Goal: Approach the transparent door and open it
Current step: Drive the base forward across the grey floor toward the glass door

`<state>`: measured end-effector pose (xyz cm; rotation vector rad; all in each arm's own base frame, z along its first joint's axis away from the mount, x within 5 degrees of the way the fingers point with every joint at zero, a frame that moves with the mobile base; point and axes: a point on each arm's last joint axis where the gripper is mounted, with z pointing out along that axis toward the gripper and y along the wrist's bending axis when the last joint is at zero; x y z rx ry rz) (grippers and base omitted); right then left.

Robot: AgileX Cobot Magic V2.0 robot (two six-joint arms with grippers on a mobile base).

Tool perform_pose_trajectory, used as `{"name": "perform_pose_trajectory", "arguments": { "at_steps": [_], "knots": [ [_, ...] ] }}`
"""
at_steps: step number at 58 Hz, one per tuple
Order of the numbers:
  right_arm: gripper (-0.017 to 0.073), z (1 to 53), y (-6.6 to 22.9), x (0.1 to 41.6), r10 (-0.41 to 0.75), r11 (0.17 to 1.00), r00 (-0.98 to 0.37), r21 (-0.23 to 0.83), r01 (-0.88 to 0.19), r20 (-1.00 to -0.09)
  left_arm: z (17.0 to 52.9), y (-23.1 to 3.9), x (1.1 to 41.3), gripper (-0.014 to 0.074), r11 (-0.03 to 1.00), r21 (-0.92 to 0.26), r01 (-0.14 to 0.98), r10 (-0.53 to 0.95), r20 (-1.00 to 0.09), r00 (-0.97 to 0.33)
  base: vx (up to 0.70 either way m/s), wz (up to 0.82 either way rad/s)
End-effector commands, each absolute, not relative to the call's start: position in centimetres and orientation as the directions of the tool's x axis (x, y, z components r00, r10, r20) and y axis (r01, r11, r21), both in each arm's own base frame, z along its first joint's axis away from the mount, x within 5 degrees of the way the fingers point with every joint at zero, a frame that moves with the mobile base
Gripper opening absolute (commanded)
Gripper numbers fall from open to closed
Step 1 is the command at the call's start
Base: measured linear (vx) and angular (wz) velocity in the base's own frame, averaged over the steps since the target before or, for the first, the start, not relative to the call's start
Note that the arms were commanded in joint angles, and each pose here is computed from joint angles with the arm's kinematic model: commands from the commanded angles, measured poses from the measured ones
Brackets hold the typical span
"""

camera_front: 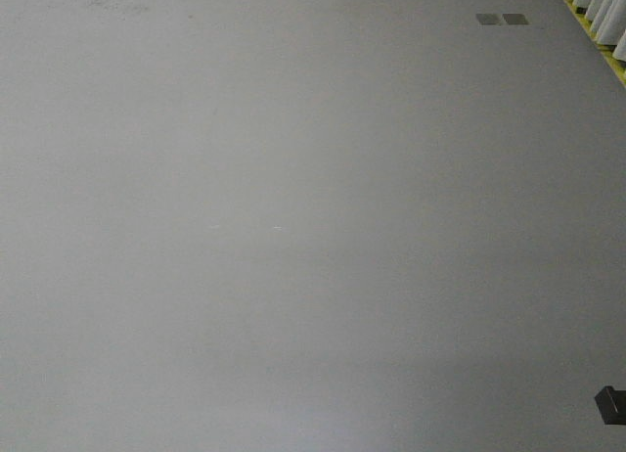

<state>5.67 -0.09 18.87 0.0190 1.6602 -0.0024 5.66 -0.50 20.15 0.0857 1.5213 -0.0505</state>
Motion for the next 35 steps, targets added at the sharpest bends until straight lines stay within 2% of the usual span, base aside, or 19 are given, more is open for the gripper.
{"name": "perform_pose_trajectory", "arguments": {
  "at_steps": [1,35],
  "knots": [
    [-0.0009,19.66,-0.09,5.60,-0.002,1.000,0.009,-0.002,0.014,-1.000,20.51,-0.44,5.54,-0.0006,0.997,0.004,0.082,-0.007,-0.991,0.134,0.00,0.00],
    [-0.0009,19.66,-0.09,5.60,-0.002,1.000,0.009,-0.002,0.014,-1.000,20.51,-0.44,5.54,-0.0006,0.997,0.004,0.082,-0.007,-0.991,0.134,0.00,0.00]
  ]
}}
